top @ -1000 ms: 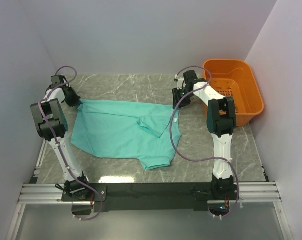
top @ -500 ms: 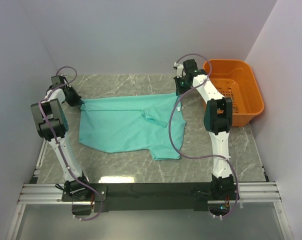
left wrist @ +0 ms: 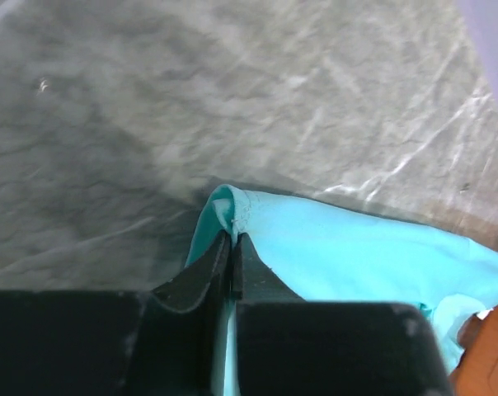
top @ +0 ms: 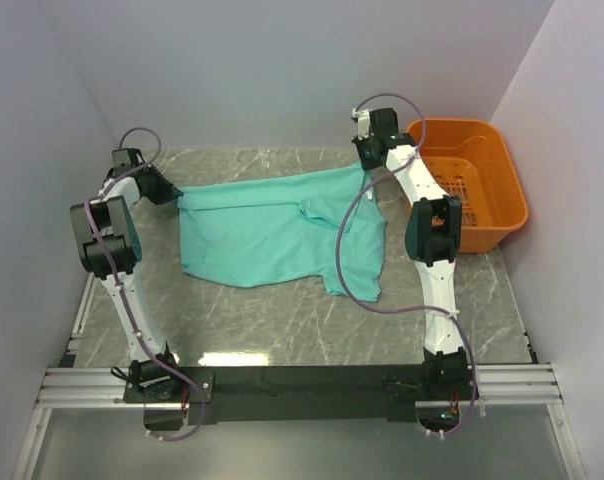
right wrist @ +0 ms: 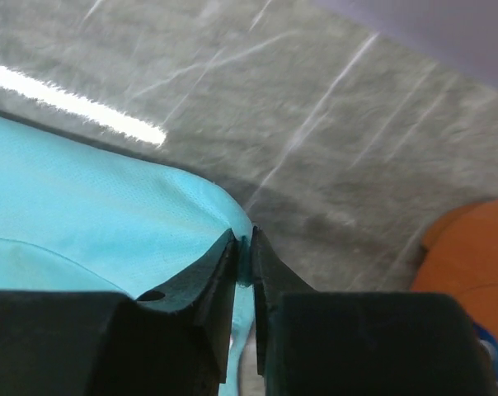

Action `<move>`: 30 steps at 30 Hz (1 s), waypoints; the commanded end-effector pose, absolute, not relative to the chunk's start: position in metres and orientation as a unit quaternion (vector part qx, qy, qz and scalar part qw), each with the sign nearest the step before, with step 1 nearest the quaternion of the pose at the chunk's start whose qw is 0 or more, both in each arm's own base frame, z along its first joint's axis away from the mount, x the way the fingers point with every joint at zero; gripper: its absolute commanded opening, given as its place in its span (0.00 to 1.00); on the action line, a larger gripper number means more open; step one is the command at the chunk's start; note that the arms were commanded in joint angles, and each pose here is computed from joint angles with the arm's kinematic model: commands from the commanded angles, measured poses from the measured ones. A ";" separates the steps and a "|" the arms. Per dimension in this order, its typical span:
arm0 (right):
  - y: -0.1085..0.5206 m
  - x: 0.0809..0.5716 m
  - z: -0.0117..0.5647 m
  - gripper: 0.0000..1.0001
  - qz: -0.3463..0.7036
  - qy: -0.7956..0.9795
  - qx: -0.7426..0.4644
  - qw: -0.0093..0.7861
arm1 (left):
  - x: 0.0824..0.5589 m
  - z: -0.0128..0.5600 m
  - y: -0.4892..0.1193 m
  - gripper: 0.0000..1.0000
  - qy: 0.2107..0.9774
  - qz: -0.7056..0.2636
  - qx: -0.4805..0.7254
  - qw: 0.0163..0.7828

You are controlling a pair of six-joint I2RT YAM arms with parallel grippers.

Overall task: Fold and stack the t-shirts
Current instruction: Fold the tshirt

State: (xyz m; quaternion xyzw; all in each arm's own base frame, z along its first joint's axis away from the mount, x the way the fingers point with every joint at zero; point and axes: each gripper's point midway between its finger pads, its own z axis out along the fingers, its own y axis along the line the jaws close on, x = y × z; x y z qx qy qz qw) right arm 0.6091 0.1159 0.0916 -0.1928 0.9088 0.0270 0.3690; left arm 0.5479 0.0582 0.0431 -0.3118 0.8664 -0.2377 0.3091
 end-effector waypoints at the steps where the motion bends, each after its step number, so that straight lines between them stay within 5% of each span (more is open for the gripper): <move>1: 0.103 0.643 0.145 0.21 -0.015 0.875 -0.163 0.456 | 0.571 0.084 0.061 0.19 0.842 -0.249 -0.298 0.373; 4: 0.103 0.645 0.173 0.45 -0.013 0.862 -0.158 0.481 | 0.570 0.104 0.063 0.38 0.840 -0.239 -0.285 0.396; 10: 0.122 0.602 0.243 0.57 0.036 0.833 -0.209 0.511 | 0.539 0.194 0.083 0.61 0.816 -0.155 -0.242 0.501; 15: 0.166 0.485 0.254 0.58 0.168 0.772 -0.409 0.456 | 0.465 0.242 0.063 0.71 0.799 -0.144 -0.210 0.544; 17: 0.191 0.405 0.226 0.58 0.289 0.732 -0.486 0.380 | 0.439 0.228 0.045 0.72 0.811 -0.170 -0.203 0.522; 22: 0.200 0.261 0.172 0.61 0.334 0.662 -0.618 0.262 | 0.376 0.208 -0.004 0.71 0.852 -0.192 -0.148 0.465; 30: 0.179 0.231 0.138 0.61 0.244 0.716 -0.575 0.312 | 0.334 0.169 -0.020 0.71 0.893 -0.095 -0.167 0.406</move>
